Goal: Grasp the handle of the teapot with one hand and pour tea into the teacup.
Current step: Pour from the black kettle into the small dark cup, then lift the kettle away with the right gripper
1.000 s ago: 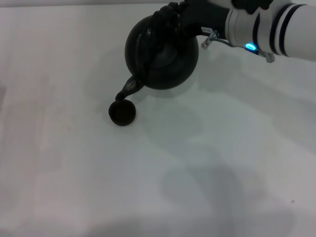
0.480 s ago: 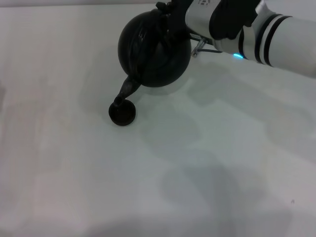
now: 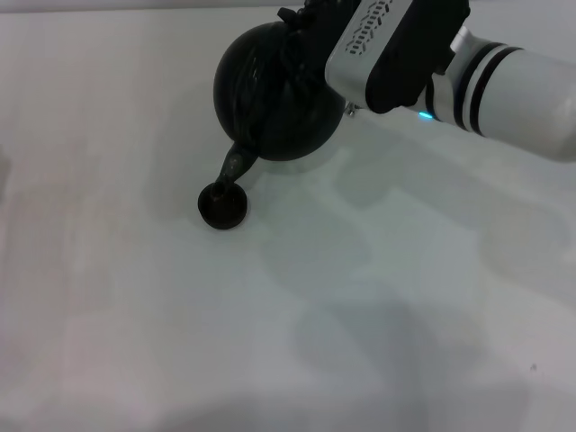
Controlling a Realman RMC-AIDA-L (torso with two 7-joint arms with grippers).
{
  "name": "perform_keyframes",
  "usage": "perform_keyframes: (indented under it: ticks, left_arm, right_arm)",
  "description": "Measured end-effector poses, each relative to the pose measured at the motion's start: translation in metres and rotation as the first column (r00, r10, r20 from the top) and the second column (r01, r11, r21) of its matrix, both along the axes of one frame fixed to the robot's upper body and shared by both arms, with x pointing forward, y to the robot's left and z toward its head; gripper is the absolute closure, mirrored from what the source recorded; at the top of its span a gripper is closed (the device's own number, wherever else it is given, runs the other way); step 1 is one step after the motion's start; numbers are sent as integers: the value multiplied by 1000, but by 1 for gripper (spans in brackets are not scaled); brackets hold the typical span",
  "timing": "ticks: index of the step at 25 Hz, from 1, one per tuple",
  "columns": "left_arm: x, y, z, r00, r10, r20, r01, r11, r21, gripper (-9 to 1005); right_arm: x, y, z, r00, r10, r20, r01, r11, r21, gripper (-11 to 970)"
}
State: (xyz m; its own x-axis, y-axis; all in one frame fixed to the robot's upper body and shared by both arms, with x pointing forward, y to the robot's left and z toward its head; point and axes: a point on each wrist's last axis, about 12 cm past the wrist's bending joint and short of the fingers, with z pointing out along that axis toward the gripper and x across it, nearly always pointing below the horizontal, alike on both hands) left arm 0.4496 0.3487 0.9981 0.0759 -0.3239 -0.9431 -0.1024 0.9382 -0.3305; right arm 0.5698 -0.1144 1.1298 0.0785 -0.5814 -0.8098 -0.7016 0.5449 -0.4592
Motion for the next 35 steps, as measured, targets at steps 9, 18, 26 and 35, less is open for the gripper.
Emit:
perform_keyframes:
  ticks: [9,18,26,35]
  left_arm:
    - [2,0,1,1000,2,4,-2,1000,-2,108]
    - [2,0,1,1000,5,5,-5,1000,-3,108]
    - [2,1,1,1000,8,7,-8,1000,-4,109]
    - [3,0,2,1000,9,9,-9,1000,-4,109]
  right_arm:
    - [-4,2,-5,997,6,74,-5,1000,-18,795]
    - [-13,6,-10,983,26,181,-17,999,-48,804]
    - [-14,4,-13,980,23,196,-11,998,-59,820]
    - [-12,2,-15,978,11,211,1,998,-60,821]
